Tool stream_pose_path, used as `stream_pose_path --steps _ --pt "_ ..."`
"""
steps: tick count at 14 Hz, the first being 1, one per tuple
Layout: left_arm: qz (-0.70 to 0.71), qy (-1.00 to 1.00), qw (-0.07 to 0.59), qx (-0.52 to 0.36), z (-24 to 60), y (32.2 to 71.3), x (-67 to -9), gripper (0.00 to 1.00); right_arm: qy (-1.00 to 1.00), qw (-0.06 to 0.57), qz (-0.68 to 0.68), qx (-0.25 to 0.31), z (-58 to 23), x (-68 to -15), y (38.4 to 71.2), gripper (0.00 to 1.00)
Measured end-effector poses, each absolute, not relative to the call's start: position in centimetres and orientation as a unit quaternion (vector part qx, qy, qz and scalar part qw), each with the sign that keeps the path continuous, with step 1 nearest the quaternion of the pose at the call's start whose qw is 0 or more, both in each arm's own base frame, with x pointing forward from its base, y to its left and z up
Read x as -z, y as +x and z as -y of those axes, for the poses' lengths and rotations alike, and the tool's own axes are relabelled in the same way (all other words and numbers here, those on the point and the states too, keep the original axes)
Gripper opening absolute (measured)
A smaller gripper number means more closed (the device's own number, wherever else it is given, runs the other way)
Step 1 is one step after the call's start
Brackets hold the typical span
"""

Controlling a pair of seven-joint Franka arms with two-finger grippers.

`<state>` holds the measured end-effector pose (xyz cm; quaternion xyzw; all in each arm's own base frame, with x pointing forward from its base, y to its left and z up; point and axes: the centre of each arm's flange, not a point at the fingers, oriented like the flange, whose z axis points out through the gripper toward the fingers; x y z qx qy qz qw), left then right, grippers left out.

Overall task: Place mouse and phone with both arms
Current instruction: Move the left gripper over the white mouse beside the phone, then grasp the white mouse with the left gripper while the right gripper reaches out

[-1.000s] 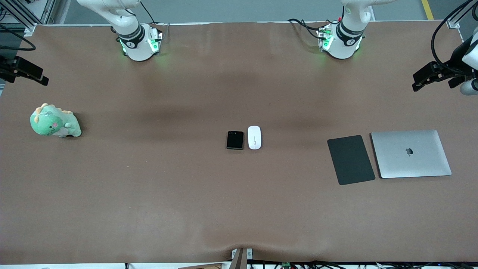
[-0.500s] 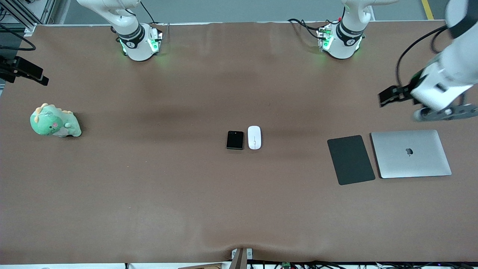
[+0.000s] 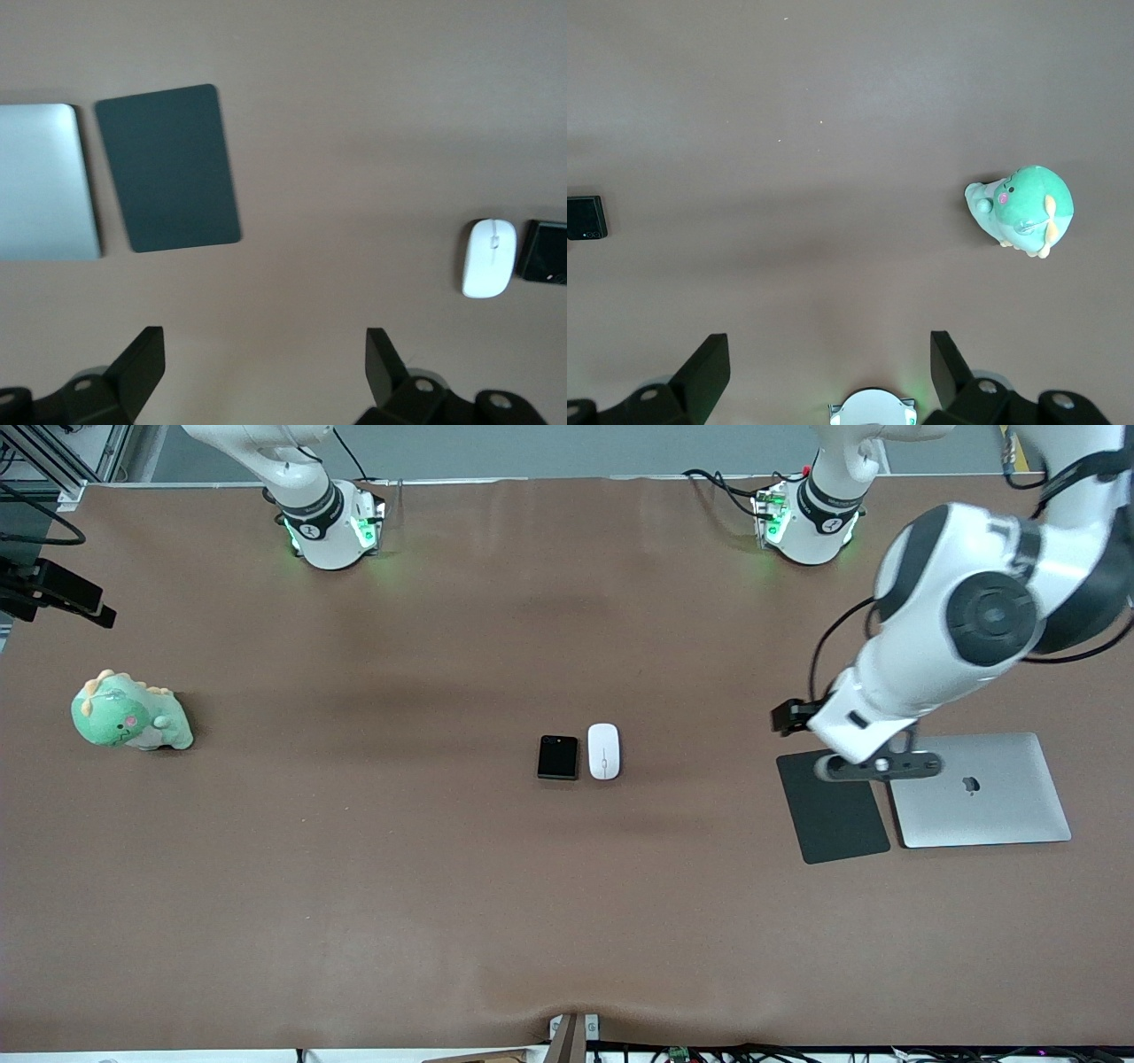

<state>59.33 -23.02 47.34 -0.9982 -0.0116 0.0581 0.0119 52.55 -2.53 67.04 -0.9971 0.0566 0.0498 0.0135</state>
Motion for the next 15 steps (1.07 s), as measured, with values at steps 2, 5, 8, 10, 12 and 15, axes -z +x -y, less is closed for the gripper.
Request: stream_pose_path --steps 2,5,8,10,12,15 --pt "0.015 -0.998 0.012 -0.061 27.0 58.6 -44.5 1.00 -0.997 0.013 -0.057 -0.050 2.5 -67.0 52.5 1.00" --pt "0.006 -0.998 0.006 -0.058 30.9 58.0 -40.6 1.00 -0.997 0.014 -0.057 -0.050 2.5 -67.0 52.6 1.00" --pt "-0.005 -0.999 -0.010 -0.040 33.3 57.8 -37.1 1.00 -0.997 0.014 -0.057 -0.050 2.5 -67.0 52.6 1.00" --pt "0.008 -0.999 -0.019 -0.031 35.8 57.1 -35.0 1.00 -0.997 0.014 -0.057 -0.050 2.5 -67.0 52.6 1.00" --pt "0.012 -0.999 -0.026 -0.028 38.6 56.0 -32.6 1.00 -0.997 0.014 -0.057 -0.050 2.5 -67.0 52.6 1.00" --pt "0.003 -0.999 -0.038 -0.026 41.1 55.1 -28.3 1.00 -0.997 0.014 -0.057 -0.050 2.5 -67.0 52.6 1.00"
